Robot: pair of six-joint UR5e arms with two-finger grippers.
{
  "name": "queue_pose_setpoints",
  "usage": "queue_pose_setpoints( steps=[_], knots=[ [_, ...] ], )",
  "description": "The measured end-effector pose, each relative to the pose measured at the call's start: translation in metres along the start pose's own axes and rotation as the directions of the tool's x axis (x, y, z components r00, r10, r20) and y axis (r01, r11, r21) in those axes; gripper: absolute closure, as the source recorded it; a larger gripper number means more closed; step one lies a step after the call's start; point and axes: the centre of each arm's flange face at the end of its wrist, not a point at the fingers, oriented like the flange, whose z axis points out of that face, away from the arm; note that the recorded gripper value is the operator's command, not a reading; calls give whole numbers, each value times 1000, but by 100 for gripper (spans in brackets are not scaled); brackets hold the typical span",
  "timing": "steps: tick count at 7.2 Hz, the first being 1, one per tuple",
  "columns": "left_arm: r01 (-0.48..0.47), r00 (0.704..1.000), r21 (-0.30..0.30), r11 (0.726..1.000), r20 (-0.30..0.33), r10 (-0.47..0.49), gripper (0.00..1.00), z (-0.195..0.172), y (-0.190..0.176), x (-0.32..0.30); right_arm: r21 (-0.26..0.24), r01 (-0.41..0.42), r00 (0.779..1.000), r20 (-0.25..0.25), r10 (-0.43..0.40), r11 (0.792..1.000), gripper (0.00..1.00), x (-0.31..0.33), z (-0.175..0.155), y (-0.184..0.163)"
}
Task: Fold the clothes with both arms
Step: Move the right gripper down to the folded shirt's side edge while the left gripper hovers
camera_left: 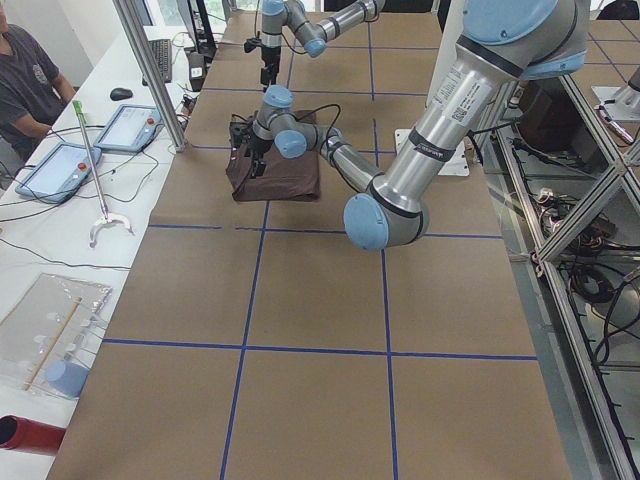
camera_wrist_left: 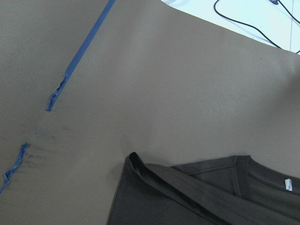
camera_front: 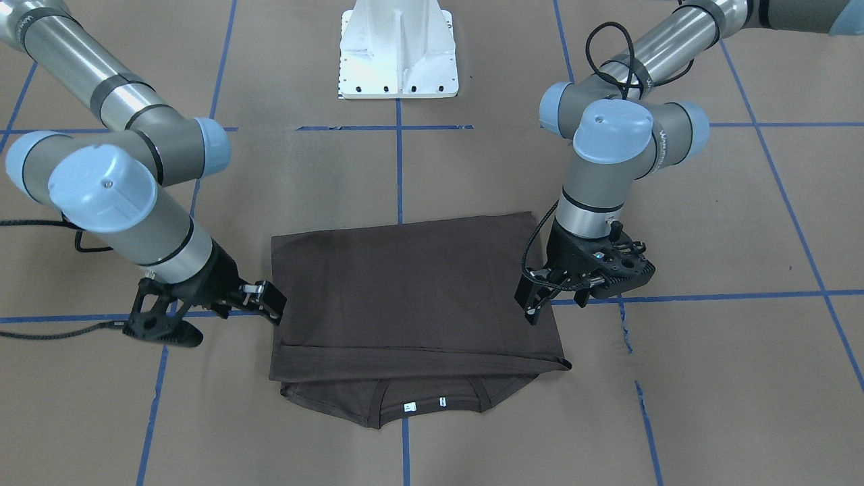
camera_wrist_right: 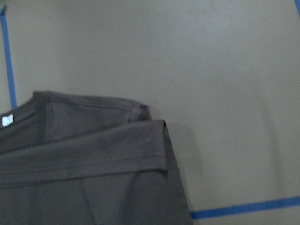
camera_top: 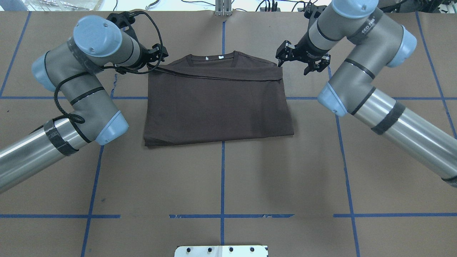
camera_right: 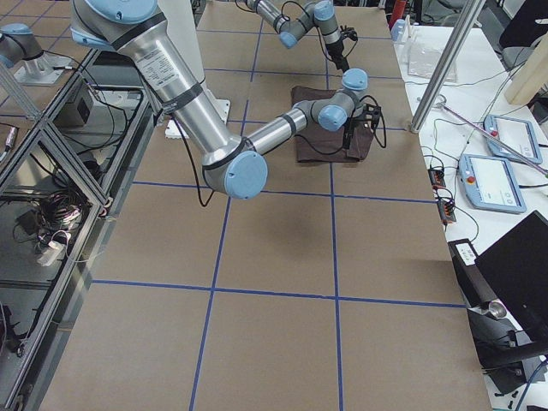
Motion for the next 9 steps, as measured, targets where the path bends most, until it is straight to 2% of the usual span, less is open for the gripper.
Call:
queue_pose_setpoints(
  steps=[2,3,5,8,9],
  knots=[
    [-2,1000,-1,1000,-9,2,0,-21,3,-6,10,-24,999,-35,25,1000,0,20,32,90],
    [-2,1000,-1,1000,-10,2,0,-25,4,-8,5,-18,998,-56,19,1000,2,23,50,120],
    [-1,1000,-1,1000,-11,1,0,-28,5,-8,2,-12,997,-81,12,1000,5,26,66,138],
    [3,1000,2,1000,-8,-3,0,-28,4,-12,25,-15,994,-108,17,1000,16,32,76,131],
    [2,1000,2,1000,-4,-2,0,-28,4,-16,27,-15,993,-116,18,1000,26,34,80,129]
  ],
)
